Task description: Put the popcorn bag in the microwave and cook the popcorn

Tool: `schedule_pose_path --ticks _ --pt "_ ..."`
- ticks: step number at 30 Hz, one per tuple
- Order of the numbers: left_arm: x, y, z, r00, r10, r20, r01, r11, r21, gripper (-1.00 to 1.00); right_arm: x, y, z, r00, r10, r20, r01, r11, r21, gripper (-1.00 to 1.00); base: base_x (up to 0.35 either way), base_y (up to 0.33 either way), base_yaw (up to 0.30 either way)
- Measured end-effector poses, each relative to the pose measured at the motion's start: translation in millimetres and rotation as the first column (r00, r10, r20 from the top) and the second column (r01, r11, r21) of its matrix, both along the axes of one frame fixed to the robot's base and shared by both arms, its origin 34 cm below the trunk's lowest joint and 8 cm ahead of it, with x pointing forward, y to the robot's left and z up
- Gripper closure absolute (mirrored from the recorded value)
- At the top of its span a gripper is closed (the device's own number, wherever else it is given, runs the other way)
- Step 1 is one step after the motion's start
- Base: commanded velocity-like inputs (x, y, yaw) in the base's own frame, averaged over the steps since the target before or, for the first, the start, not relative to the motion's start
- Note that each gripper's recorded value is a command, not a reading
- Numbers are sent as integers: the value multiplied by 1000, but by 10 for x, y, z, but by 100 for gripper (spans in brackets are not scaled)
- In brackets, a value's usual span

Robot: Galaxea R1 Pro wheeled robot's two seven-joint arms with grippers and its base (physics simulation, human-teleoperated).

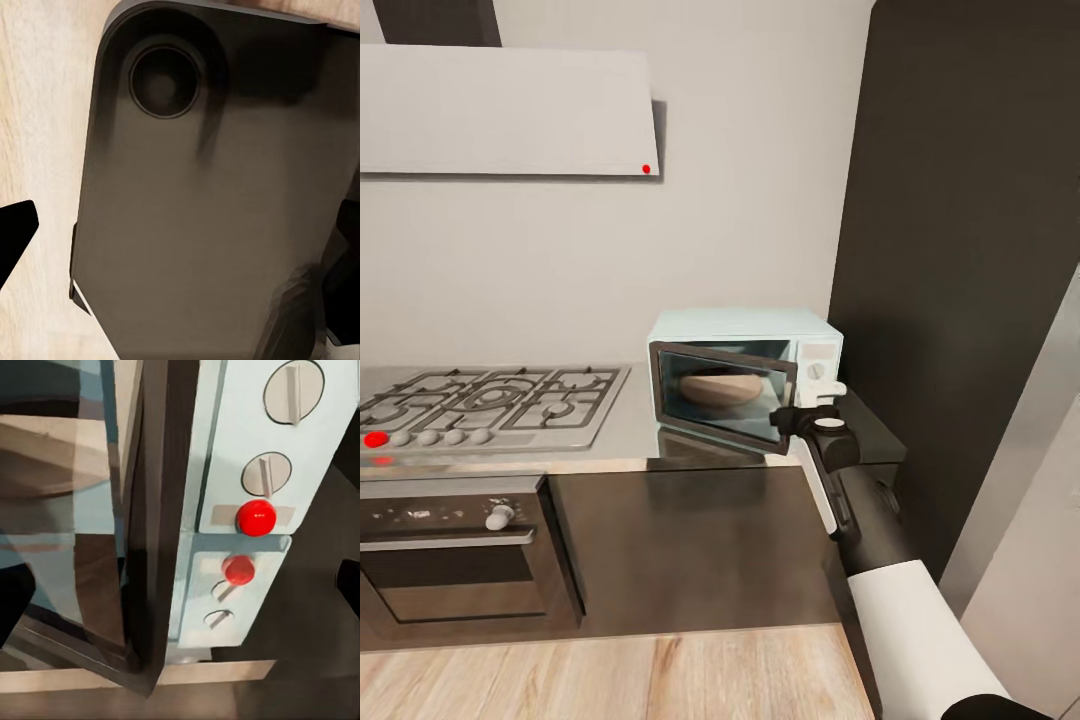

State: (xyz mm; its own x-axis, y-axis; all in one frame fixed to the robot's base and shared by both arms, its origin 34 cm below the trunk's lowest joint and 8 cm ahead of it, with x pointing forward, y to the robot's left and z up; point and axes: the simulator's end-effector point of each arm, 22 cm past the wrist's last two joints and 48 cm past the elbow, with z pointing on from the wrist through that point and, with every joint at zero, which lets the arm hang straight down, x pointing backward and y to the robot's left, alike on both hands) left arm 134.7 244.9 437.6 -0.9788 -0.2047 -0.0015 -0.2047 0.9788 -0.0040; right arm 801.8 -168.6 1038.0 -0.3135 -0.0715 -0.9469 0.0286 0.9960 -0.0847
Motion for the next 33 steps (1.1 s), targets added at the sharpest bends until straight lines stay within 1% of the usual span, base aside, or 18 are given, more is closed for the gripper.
schedule_pose_path --ticks 1,3,5,6,7,8,10,12,13,15,16,17,19,23,25,27,29,33 --pt "0 0 0 1000 0 0 0 1000 0 -100 -1 -12 9 1000 0 1 0 1000 0 -100 0 0 0" --pt "0 0 0 1000 0 0 0 1000 0 -100 -4 19 31 1000 18 4 -18 1000 7 -100 0 0 0" --pt "0 -1 0 1000 0 0 0 1000 0 -100 -16 126 15 998 69 -7 -69 997 22 -100 0 0 0" --pt "0 -1 0 1000 0 0 0 1000 0 -100 -37 230 -31 992 124 -29 -123 992 39 -100 0 0 0" --pt "0 0 0 1000 0 0 0 1000 0 -100 -43 249 -55 988 150 -38 -149 988 43 -100 0 0 0" --pt "0 0 0 1000 0 0 0 1000 0 -100 -44 212 -82 984 171 -46 -169 985 40 -100 0 0 0" --pt "0 0 0 1000 0 0 0 1000 0 -100 -46 65 -101 977 208 -54 -207 978 26 -100 0 0 0" --pt "0 -2 0 1000 0 0 0 1000 0 -100 -79 -62 -106 964 257 -68 -256 966 19 -100 0 0 0" --pt "0 -3 0 1000 0 0 0 1000 0 -100 -87 -147 -123 961 265 -77 -265 964 15 -100 0 0 0" --pt "0 -2 0 1000 0 0 0 1000 0 -100 -84 -381 -156 963 252 -93 -254 967 -9 -100 0 0 0" --pt "0 -5 0 1000 0 0 0 1000 -1 -100 -83 -452 -163 965 245 -96 -248 969 -16 -100 0 0 0" --pt "0 -7 0 1000 0 0 0 1000 -1 -100 -79 -591 -180 968 229 -103 -234 972 -32 -100 0 0 0" --pt "0 -11 0 1000 0 0 0 1000 -1 -100 -74 -770 -205 972 207 -113 -214 975 -52 -100 0 0 0" --pt "0 -11 0 1000 0 0 0 1000 -1 -100 -58 -982 -207 979 173 -113 -181 981 -71 -100 0 0 0" --pt "0 -11 0 1000 0 0 0 1000 -1 -100 -53 -1057 -197 981 158 -109 -165 984 -64 -100 0 0 0" --pt "13 -9 0 1000 6 4 -6 1000 0 -100 -85 -1009 -236 980 163 -116 -170 984 -56 -100 0 0 0" --pt "13 -10 0 1000 6 4 -6 1000 -1 -100 -103 -1013 -283 979 162 -123 -170 984 -56 -100 0 0 0" --pt "13 -29 0 1000 5 5 -5 1000 -3 -100 -57 -914 -121 980 176 -95 -181 982 -49 -100 30 0 0"
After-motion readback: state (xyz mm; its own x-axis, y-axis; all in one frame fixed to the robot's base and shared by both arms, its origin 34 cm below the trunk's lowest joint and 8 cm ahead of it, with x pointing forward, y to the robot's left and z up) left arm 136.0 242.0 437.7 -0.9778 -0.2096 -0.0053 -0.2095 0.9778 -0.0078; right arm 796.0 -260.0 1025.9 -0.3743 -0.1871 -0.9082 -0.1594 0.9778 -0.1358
